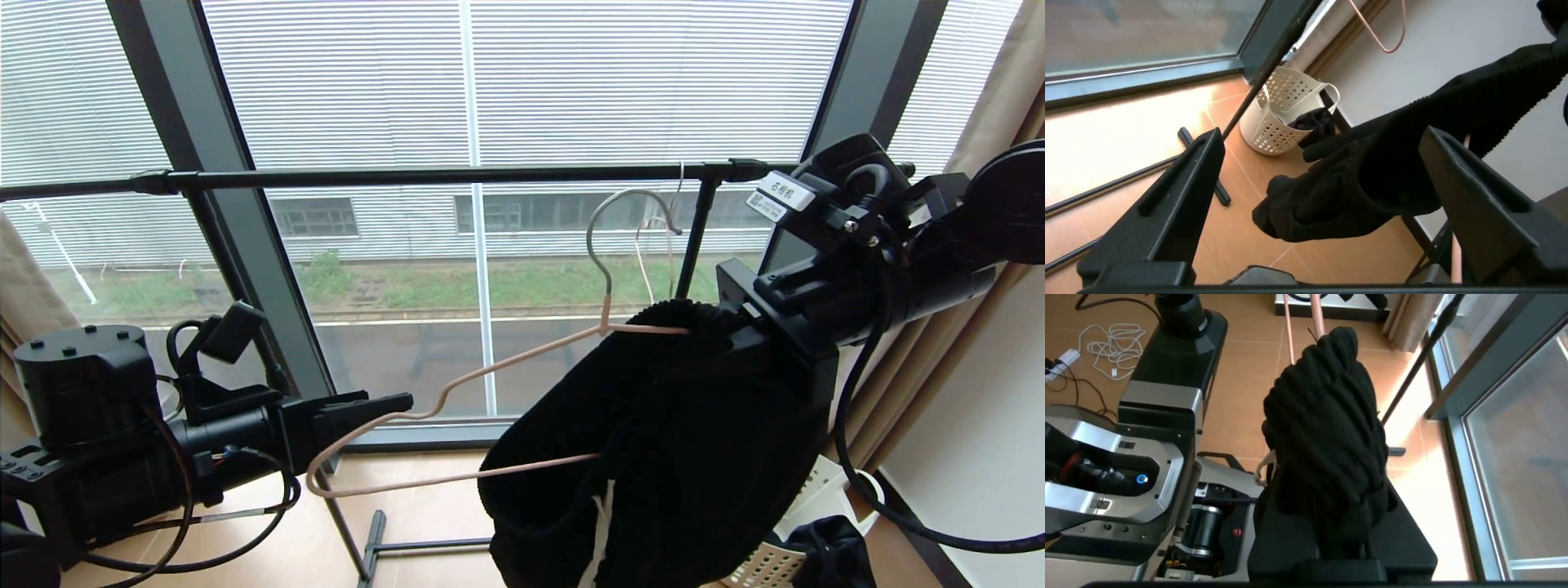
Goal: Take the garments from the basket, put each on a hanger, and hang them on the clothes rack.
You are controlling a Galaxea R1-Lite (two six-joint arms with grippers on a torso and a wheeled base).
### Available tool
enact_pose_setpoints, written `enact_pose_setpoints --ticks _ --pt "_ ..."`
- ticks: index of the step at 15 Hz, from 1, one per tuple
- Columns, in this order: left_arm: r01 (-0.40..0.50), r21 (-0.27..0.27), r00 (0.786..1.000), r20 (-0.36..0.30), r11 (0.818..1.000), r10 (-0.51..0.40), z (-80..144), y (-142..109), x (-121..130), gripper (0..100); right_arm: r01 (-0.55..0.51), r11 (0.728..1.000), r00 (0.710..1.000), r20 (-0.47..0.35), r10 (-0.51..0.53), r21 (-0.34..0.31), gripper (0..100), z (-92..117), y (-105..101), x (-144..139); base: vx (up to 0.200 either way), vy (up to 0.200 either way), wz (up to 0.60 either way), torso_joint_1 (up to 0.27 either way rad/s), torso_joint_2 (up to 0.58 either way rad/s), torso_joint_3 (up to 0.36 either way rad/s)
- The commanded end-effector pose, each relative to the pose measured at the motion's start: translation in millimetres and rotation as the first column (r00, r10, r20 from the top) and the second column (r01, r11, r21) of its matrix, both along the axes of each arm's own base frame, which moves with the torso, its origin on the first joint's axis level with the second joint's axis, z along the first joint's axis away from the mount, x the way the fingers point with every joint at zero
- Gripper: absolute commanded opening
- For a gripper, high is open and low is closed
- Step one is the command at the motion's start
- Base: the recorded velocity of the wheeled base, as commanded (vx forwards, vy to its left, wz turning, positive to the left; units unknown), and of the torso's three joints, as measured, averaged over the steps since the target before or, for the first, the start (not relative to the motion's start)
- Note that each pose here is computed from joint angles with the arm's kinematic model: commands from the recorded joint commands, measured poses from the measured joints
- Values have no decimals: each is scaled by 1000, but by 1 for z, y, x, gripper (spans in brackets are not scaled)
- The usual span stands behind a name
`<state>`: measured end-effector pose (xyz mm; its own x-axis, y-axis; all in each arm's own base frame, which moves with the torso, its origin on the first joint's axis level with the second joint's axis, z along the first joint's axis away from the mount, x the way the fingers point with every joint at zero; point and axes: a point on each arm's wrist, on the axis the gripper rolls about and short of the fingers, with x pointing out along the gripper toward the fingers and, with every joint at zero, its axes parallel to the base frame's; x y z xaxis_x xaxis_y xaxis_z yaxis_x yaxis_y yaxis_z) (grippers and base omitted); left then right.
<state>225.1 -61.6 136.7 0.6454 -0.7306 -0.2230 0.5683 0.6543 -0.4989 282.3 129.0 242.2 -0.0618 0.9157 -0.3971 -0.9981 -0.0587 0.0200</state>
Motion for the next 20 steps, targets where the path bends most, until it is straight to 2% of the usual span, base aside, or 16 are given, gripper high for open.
enact_pose_setpoints --ticks 1,4,8,11,12,15,16,17,20 --pt "-11 -18 1000 -18 1000 10 0 3 3 100 12 1000 1000 3 -12 3 0 -4 -5 -2 0 0 0 0 0 0" --pt "-3 -51 1000 -23 999 2 2 20 8 100 55 998 998 13 -55 9 0 -8 -16 5 0 0 0 0 0 0" --pt "30 -54 997 -73 998 -34 -10 17 13 100 29 997 999 20 -30 66 0 1 -21 0 0 0 0 0 0 0" --pt "62 -48 994 -92 997 -66 -14 6 13 100 -27 989 1000 12 25 143 0 9 -22 -7 0 0 0 0 0 0" --pt "62 -45 993 -97 997 -66 -16 5 13 100 -27 989 1000 12 25 143 0 9 -22 -7 0 0 0 0 0 0" --pt "62 -2 993 -99 998 -62 -18 -22 7 100 -36 989 999 -10 38 143 0 4 -19 -7 0 0 0 0 0 0" --pt "61 -1 993 -99 998 -60 -18 -22 7 100 -37 989 999 -10 39 143 0 4 -19 -7 0 0 0 0 0 0" --pt "85 12 991 -106 996 -83 -20 -34 3 100 -58 988 998 -14 61 141 0 3 -12 -9 0 0 0 0 0 0" --pt "148 18 981 -128 989 -145 -25 -49 -3 100 -65 988 997 -28 69 141 0 2 -9 -9 0 0 0 0 0 0"
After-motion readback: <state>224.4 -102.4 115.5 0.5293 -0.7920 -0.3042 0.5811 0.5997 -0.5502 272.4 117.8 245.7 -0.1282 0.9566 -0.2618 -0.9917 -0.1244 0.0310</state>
